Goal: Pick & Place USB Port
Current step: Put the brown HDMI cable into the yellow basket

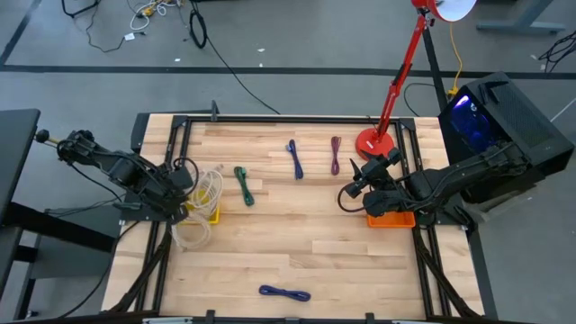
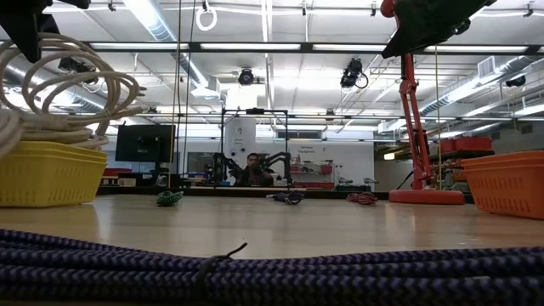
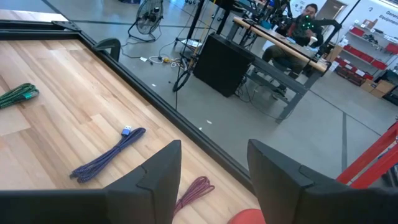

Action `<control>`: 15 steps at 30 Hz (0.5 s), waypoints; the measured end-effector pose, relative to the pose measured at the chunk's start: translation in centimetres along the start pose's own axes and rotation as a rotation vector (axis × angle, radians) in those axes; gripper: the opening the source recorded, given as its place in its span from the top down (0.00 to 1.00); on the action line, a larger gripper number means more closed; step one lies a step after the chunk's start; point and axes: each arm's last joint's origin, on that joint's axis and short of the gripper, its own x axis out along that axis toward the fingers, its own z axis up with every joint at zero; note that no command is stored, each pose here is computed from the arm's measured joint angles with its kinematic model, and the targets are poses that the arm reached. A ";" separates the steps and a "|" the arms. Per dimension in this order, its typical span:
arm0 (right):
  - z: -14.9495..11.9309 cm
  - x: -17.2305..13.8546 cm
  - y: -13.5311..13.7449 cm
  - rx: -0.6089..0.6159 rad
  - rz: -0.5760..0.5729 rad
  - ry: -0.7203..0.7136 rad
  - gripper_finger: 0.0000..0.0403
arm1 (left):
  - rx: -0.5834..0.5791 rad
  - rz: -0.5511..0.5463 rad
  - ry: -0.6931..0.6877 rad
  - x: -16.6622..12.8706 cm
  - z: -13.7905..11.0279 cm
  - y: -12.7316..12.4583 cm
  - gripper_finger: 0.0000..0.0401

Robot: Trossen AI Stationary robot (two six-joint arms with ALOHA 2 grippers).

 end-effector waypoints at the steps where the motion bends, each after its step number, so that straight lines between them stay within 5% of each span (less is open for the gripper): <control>1: 0.0 0.0 0.0 0.000 0.000 0.000 0.54 | -0.001 0.000 0.000 0.0 0.0 0.0 0.93; 15: 0.0 0.0 0.0 -0.001 0.001 0.001 0.54 | -0.110 0.037 0.115 0.0 -0.7 0.6 0.94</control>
